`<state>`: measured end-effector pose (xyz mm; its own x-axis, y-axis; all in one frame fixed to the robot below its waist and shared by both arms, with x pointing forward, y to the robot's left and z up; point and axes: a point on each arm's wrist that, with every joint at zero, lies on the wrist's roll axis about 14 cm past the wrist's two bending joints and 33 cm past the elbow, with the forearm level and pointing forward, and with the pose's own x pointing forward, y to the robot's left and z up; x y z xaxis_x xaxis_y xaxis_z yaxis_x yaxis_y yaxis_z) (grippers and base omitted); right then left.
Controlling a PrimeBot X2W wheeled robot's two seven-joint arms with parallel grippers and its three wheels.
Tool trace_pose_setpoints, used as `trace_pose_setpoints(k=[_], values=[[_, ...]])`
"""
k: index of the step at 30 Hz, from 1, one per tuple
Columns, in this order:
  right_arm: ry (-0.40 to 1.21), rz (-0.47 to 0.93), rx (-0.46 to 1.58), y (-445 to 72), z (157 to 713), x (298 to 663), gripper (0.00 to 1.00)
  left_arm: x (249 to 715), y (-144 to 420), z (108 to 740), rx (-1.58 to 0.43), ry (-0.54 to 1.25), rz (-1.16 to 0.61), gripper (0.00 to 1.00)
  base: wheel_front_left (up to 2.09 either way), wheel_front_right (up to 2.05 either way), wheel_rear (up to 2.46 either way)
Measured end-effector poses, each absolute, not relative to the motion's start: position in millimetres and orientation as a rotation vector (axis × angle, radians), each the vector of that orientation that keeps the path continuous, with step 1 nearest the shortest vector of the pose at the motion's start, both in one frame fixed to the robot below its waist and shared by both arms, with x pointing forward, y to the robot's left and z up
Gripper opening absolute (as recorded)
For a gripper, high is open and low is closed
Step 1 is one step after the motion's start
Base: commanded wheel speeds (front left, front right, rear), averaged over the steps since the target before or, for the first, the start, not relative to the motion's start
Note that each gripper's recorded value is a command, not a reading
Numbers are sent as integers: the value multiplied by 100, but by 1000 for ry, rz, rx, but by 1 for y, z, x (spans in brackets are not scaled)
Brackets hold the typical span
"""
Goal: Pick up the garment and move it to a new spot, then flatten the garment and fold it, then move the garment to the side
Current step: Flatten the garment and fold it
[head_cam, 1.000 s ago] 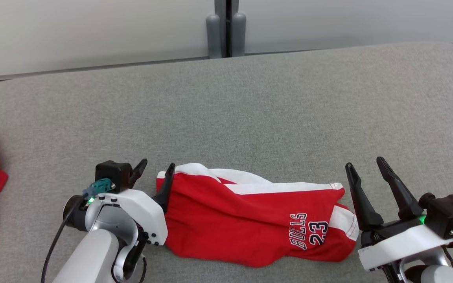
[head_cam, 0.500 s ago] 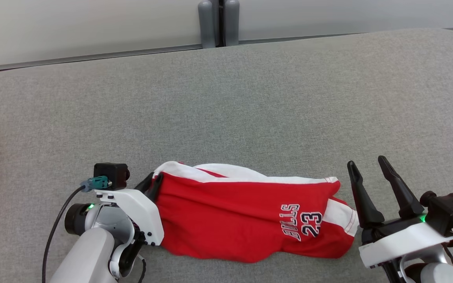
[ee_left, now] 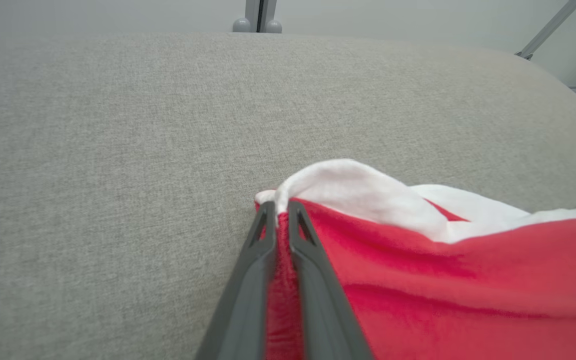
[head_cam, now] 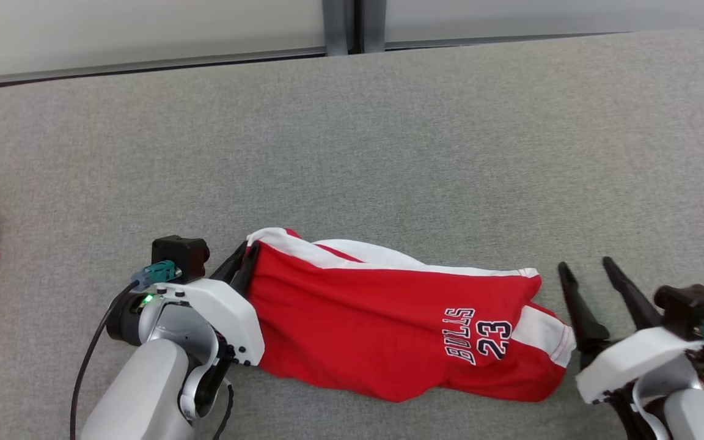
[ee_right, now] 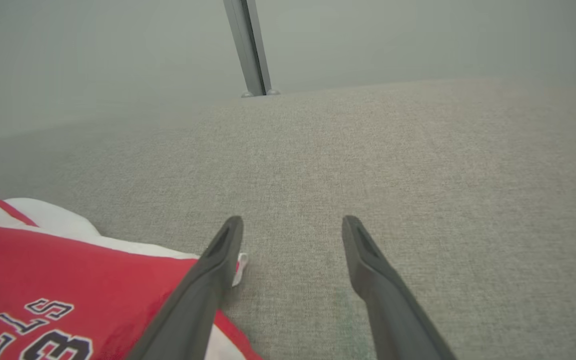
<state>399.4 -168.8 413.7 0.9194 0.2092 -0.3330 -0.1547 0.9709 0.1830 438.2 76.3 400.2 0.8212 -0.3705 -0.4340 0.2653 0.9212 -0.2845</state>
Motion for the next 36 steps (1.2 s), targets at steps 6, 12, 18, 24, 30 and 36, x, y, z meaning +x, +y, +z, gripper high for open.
trace_pose_setpoints(k=[6, 12, 18, 24, 30, 36], values=[[479, 275, 183, -136, 381, 399, 100, 439, 81, 398, -220, 495, -328, 0, 0, 0, 0], [540, 292, 202, -129, 367, 397, 0, 439, 81, 400, -220, 480, -329, 0, 0, 0, 0], [481, 293, 204, -132, 379, 407, 0, 443, 81, 417, -207, 396, -329, 0, 0, 0, 0], [245, 282, 155, -151, 440, 440, 0, 453, 79, 462, -191, 222, -341, 0, 0, 0, 0], [-77, 286, 63, -166, 544, 463, 0, 463, 71, 543, -160, -25, -387, 0, 0, 0, 0], [-415, 289, -46, -172, 666, 449, 0, 458, 65, 638, -121, -282, -429, 0, 0, 0, 0]])
